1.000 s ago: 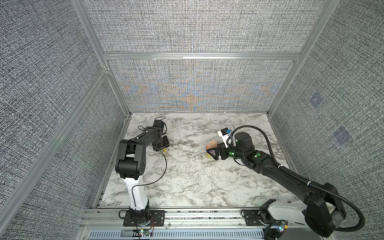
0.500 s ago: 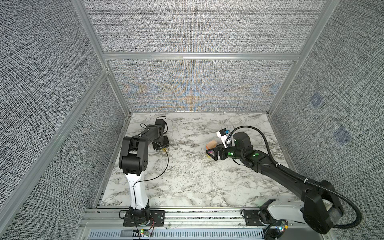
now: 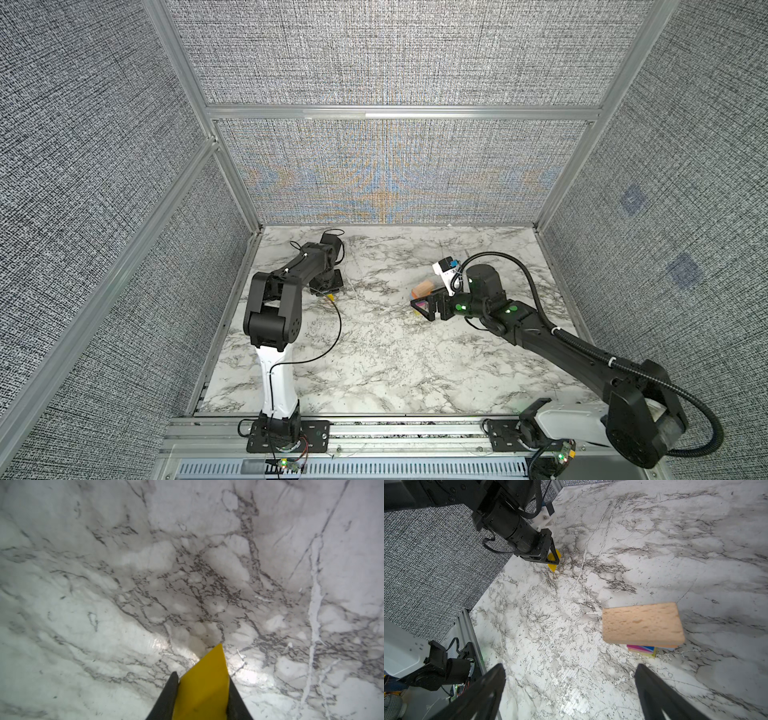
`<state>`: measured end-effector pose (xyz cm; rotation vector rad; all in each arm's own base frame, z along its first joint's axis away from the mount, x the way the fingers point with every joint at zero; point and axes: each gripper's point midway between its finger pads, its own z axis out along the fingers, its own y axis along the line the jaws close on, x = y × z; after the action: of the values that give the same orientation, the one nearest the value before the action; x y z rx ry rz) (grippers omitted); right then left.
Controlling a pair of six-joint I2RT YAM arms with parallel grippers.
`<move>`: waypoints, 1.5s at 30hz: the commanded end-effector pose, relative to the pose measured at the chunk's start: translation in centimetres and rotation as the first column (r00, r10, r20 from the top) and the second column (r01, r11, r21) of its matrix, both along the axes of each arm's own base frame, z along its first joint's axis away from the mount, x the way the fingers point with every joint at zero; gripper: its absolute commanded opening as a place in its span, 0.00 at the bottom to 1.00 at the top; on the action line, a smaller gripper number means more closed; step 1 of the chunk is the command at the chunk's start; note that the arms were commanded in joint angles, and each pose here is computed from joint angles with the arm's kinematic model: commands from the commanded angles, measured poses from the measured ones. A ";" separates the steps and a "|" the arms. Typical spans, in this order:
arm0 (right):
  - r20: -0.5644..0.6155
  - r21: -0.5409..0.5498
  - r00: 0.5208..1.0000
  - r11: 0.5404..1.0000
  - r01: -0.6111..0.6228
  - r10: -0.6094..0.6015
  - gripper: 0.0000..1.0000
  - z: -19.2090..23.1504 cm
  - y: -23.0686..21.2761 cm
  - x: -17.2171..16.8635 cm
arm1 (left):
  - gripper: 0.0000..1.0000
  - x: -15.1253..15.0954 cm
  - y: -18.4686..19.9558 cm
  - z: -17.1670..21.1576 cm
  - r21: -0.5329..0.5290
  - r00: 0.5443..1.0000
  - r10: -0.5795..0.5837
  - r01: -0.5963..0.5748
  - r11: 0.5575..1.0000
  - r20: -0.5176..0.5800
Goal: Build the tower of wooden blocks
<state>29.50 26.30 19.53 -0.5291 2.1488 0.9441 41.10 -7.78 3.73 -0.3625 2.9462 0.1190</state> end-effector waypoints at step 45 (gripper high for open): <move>0.069 0.027 0.997 0.999 0.029 -0.031 0.99 1.7 -0.7 0.0 | 0.58 -1.6 -3.3 0.1 0.547 0.927 -0.189 0.346 0.762 -0.323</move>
<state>29.23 25.53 20.79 -0.5070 2.0959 0.9243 39.48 -11.10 3.57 0.1924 2.9522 1.0750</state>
